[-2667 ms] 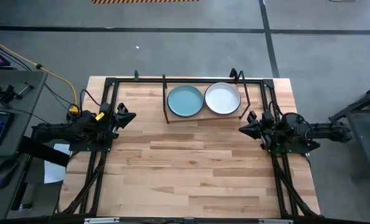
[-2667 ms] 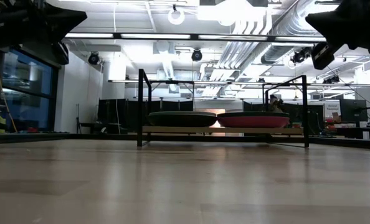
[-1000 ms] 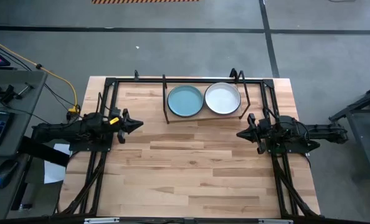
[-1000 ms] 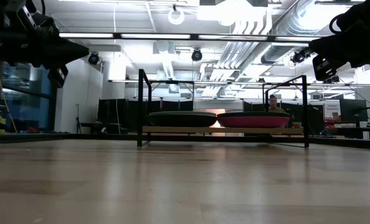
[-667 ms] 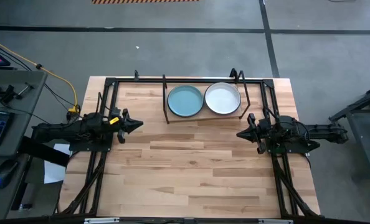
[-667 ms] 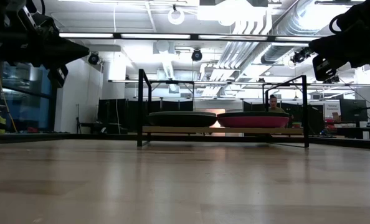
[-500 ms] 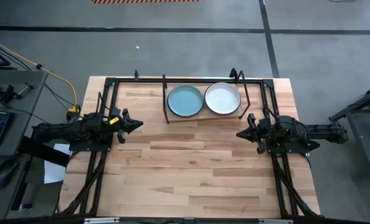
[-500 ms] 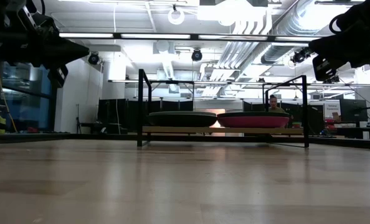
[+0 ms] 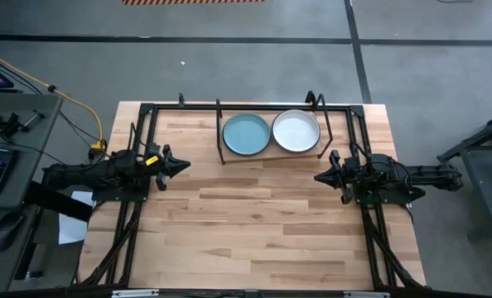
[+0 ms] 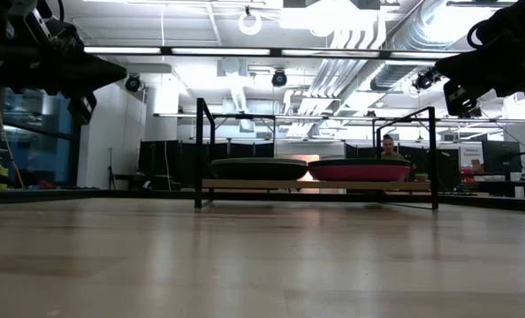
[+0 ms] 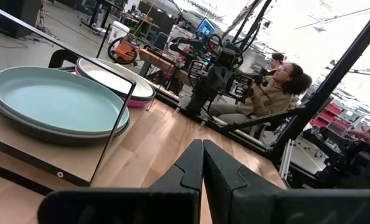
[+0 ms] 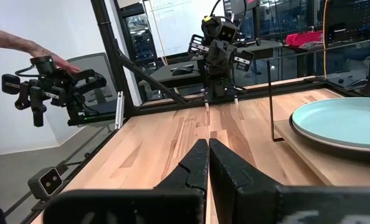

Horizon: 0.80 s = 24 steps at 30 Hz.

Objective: Place and stack plates onto a shelf
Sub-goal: Return to Home Position

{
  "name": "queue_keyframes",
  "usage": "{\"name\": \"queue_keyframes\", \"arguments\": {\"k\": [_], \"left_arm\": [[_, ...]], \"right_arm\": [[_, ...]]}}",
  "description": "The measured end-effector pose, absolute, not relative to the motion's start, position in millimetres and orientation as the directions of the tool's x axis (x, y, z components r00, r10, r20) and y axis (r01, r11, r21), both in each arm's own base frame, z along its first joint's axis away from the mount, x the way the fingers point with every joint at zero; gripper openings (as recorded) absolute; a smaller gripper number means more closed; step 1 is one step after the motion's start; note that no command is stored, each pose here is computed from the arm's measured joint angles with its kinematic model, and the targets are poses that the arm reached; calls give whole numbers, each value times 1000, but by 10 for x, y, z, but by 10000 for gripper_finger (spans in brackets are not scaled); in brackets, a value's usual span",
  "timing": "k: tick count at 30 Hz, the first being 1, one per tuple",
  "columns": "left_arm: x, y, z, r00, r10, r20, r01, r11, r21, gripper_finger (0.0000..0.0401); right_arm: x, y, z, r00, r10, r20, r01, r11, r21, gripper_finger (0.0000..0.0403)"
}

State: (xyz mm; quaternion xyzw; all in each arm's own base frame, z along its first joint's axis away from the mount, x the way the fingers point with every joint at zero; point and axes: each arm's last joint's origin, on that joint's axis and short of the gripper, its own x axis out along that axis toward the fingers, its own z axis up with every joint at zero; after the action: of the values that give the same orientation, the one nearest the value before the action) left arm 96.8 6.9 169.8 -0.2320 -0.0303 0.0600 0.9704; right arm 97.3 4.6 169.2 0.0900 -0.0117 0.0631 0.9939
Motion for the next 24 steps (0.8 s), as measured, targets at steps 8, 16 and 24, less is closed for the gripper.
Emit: {"name": "queue_keyframes", "arguments": {"k": [8, 16, 24], "left_arm": [[968, 69, 1697, 991, 130, 31, -103, 885, -454, 1], [969, 69, 1695, 991, 131, 28, -104, 885, -453, 1], [971, 69, 1692, 991, 131, 26, -105, 885, -453, 1]], "right_arm": [[971, 47, 1694, 992, 124, 37, -128, 976, 177, 0], [976, 47, 1688, 992, 124, 30, -127, 976, 178, 0], [976, 47, 1687, 992, 124, 29, -127, 976, 178, 0]]}}
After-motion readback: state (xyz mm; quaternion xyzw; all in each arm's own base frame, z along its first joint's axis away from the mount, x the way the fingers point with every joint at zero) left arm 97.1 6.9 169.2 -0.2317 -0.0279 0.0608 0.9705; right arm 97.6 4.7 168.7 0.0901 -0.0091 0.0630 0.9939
